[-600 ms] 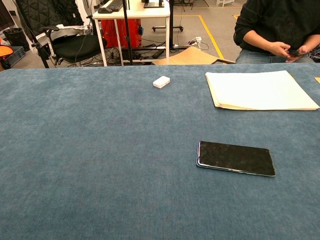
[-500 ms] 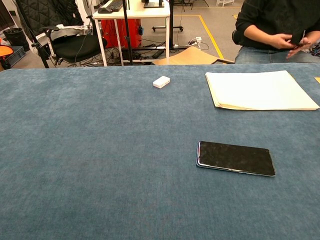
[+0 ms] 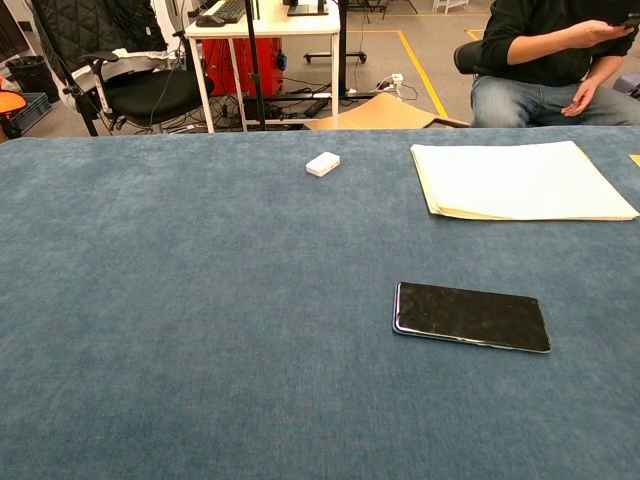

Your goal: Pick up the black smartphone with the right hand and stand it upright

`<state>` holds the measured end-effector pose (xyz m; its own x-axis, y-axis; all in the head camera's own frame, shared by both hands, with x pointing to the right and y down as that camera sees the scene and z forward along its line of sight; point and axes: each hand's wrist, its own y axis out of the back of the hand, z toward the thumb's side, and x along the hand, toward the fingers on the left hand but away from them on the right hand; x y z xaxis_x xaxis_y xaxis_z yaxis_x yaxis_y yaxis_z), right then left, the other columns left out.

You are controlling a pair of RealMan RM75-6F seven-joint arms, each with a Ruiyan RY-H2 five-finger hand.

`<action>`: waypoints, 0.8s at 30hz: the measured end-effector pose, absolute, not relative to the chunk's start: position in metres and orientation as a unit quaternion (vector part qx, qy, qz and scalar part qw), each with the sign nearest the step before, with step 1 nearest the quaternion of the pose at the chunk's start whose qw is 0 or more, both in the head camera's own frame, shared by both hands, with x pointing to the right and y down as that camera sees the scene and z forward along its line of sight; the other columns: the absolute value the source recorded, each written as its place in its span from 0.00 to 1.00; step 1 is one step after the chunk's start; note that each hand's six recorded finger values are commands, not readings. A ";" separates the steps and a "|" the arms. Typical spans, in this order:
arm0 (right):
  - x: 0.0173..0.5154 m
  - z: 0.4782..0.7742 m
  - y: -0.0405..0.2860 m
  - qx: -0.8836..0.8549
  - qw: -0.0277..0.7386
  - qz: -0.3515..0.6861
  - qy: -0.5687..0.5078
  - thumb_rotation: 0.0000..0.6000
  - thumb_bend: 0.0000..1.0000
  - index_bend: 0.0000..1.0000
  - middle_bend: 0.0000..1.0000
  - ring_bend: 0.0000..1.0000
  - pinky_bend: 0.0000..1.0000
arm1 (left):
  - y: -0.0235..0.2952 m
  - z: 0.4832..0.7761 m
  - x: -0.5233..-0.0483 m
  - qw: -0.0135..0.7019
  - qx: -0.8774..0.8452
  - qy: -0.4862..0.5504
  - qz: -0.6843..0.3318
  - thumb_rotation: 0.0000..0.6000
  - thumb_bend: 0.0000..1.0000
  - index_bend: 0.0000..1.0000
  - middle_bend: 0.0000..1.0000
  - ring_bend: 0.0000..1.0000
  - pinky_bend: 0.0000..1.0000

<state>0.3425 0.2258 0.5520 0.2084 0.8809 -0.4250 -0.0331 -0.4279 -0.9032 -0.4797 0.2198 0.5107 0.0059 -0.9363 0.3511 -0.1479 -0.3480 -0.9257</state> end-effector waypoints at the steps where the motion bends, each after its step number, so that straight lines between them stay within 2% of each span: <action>1: 0.332 0.559 0.223 -0.662 0.424 0.531 -0.316 1.00 0.00 0.14 0.09 0.00 0.00 | 0.219 0.512 -0.481 0.359 -0.609 0.443 -0.551 1.00 0.00 0.00 0.00 0.00 0.00; 5: 0.279 0.598 0.209 -0.712 0.416 0.498 -0.266 1.00 0.00 0.20 0.17 0.00 0.00 | 0.218 0.517 -0.485 0.356 -0.602 0.441 -0.562 1.00 0.00 0.00 0.00 0.00 0.00; 11: 0.218 0.637 0.185 -0.732 0.425 0.492 -0.204 1.00 0.00 0.24 0.21 0.00 0.00 | 0.215 0.521 -0.489 0.351 -0.592 0.442 -0.575 1.00 0.00 0.00 0.00 0.00 0.00; 17: 0.182 0.661 0.174 -0.722 0.438 0.512 -0.157 1.00 0.00 0.24 0.22 0.00 0.00 | 0.213 0.526 -0.490 0.347 -0.592 0.438 -0.581 1.00 0.00 0.00 0.00 0.00 0.00; 24: 0.159 0.676 0.170 -0.695 0.457 0.543 -0.111 1.00 0.00 0.24 0.22 0.00 0.00 | 0.213 0.528 -0.487 0.348 -0.594 0.434 -0.581 1.00 0.00 0.00 0.00 0.00 0.00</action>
